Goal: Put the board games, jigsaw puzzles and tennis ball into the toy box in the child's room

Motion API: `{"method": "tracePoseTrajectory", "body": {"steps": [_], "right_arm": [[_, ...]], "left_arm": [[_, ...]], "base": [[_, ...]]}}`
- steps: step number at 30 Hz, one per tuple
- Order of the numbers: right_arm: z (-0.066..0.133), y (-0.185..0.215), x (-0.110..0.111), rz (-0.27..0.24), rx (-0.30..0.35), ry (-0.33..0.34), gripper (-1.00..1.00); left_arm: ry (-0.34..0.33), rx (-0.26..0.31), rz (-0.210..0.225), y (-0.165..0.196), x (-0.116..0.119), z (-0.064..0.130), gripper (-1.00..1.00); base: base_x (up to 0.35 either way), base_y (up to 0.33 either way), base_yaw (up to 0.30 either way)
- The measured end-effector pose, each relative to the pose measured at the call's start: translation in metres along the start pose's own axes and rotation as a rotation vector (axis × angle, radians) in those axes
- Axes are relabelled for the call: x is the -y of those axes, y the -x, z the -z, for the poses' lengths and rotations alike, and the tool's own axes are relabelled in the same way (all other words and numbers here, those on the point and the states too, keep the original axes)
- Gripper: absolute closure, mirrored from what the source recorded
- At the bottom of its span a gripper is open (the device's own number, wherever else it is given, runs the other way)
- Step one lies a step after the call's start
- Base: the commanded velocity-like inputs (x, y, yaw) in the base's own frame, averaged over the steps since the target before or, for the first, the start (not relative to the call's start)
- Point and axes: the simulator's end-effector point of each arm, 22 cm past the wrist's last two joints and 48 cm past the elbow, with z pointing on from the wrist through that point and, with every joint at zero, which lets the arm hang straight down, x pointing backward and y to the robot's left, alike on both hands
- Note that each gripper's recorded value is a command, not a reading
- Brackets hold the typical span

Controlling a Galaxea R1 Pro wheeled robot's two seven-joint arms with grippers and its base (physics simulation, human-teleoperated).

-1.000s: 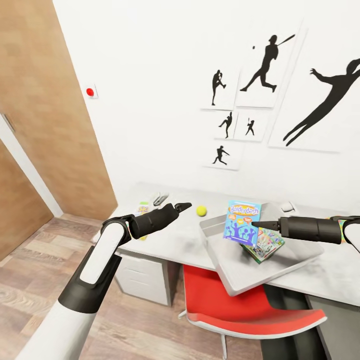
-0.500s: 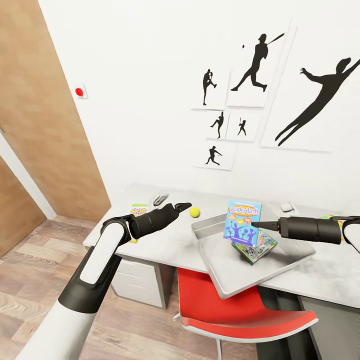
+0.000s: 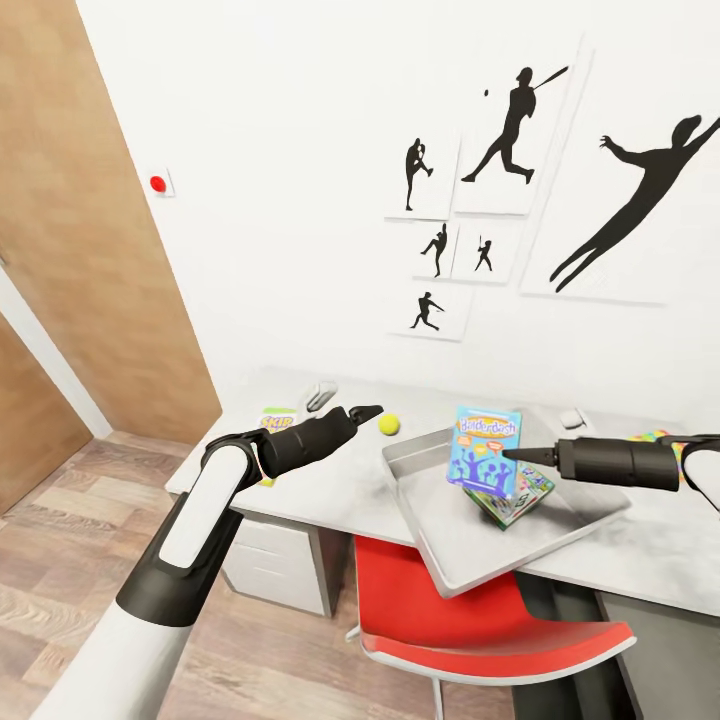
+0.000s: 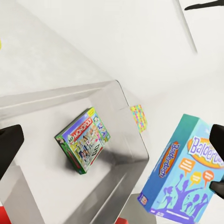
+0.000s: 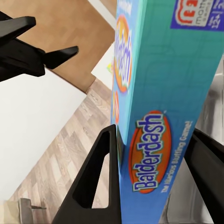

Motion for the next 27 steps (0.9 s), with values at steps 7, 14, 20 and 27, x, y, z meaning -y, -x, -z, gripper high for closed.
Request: {"method": "tracePoseTrajectory", "body": {"steps": [7,14,20,27], "right_arm": [[0.004,-0.010,0.009,0.001,-0.043,-0.032,1.00],[0.005,-0.032,0.021,-0.008,-0.121,-0.065,1.00],[0.007,-0.040,0.029,-0.025,-0.144,-0.082,1.00],[0.007,-0.047,0.033,-0.039,-0.160,-0.086,1.00]], "left_arm": [[0.000,0.000,0.000,0.000,0.000,0.000,-1.00],[-0.002,0.000,0.000,0.000,0.000,0.000,-1.00],[-0.002,0.001,0.000,0.001,0.000,0.000,-1.00],[-0.001,0.002,0.000,0.001,0.000,0.001,-1.00]], "base": [[0.000,0.000,0.000],[0.000,0.000,0.000],[0.000,0.000,0.000],[0.000,0.000,0.000]]}}
